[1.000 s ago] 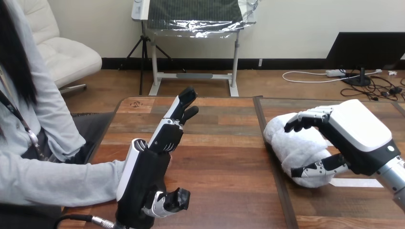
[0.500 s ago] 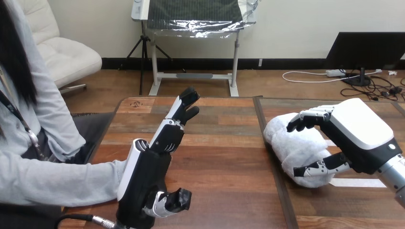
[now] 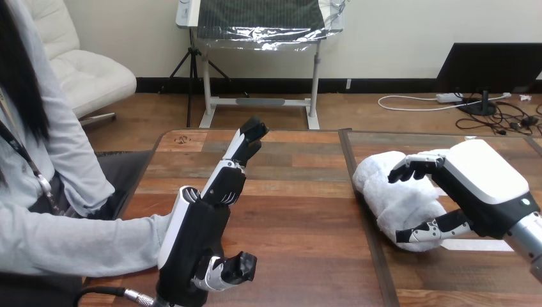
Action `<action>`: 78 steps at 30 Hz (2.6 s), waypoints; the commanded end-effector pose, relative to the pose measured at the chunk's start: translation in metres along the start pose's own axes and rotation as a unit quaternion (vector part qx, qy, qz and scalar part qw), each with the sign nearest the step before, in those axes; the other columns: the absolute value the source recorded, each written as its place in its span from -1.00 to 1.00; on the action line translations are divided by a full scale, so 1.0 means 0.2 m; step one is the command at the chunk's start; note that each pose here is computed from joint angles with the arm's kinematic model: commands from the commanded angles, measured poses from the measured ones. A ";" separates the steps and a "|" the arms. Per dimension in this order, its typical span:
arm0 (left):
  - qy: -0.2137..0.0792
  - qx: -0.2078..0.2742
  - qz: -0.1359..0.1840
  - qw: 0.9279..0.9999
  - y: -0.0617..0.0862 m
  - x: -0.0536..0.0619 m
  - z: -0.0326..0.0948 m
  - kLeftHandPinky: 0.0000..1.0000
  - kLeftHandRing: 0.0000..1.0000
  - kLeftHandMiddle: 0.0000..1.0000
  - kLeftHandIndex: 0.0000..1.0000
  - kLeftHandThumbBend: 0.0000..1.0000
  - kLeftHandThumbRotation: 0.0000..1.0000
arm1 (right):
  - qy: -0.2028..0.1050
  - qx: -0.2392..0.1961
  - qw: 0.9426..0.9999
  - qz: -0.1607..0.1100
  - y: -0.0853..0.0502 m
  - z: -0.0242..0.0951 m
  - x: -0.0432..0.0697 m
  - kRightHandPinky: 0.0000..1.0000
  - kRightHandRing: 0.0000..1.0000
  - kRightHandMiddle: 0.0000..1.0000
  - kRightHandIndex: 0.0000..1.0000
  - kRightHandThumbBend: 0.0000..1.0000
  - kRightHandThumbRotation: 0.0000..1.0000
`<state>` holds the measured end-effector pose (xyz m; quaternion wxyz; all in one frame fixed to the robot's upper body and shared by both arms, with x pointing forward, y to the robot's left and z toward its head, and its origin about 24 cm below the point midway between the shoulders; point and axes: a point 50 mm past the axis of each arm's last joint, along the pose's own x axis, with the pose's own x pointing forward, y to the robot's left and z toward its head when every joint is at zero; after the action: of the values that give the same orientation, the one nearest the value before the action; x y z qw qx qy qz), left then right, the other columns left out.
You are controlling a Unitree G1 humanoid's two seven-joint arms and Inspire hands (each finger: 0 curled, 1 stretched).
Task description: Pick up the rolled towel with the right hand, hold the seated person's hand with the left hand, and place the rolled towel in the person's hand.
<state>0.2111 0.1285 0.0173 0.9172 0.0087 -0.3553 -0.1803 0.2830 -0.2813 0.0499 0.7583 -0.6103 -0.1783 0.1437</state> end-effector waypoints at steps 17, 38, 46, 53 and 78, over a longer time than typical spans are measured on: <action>-0.031 0.011 0.000 0.999 0.02 0.07 0.01 0.90 0.95 0.96 0.83 0.81 0.68 | 0.077 0.117 0.978 -0.154 -0.15 0.07 0.10 0.25 0.46 0.50 0.60 1.00 -0.22; -0.012 -0.002 -0.015 1.000 0.02 0.08 -0.01 0.91 0.97 0.96 0.83 0.98 0.67 | 0.160 0.220 0.946 -0.174 -0.23 0.11 0.17 0.52 0.68 0.76 0.82 0.91 -0.32; -0.013 0.000 -0.015 1.000 0.01 0.08 -0.01 0.92 0.95 0.94 0.82 0.99 0.69 | 0.196 0.241 0.938 -0.156 -0.24 0.10 0.20 0.58 0.75 0.83 0.90 0.89 -0.19; -0.012 -0.004 -0.015 1.000 0.01 0.09 -0.01 0.91 0.95 0.95 0.83 1.00 0.68 | 0.229 0.249 0.932 -0.132 -0.26 0.09 0.23 0.58 0.76 0.85 0.94 0.93 -0.05; -0.010 -0.008 -0.019 1.000 0.00 0.09 -0.01 0.82 0.95 0.96 0.83 1.00 0.69 | 0.334 0.227 0.915 -0.023 -0.23 -0.02 0.41 -0.73 -0.68 -0.52 0.92 1.00 0.42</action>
<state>0.2136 0.1253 0.0135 0.9232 0.0039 -0.3314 -0.1948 0.3193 -0.2779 0.0612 0.8948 -0.4181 0.1488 -0.0494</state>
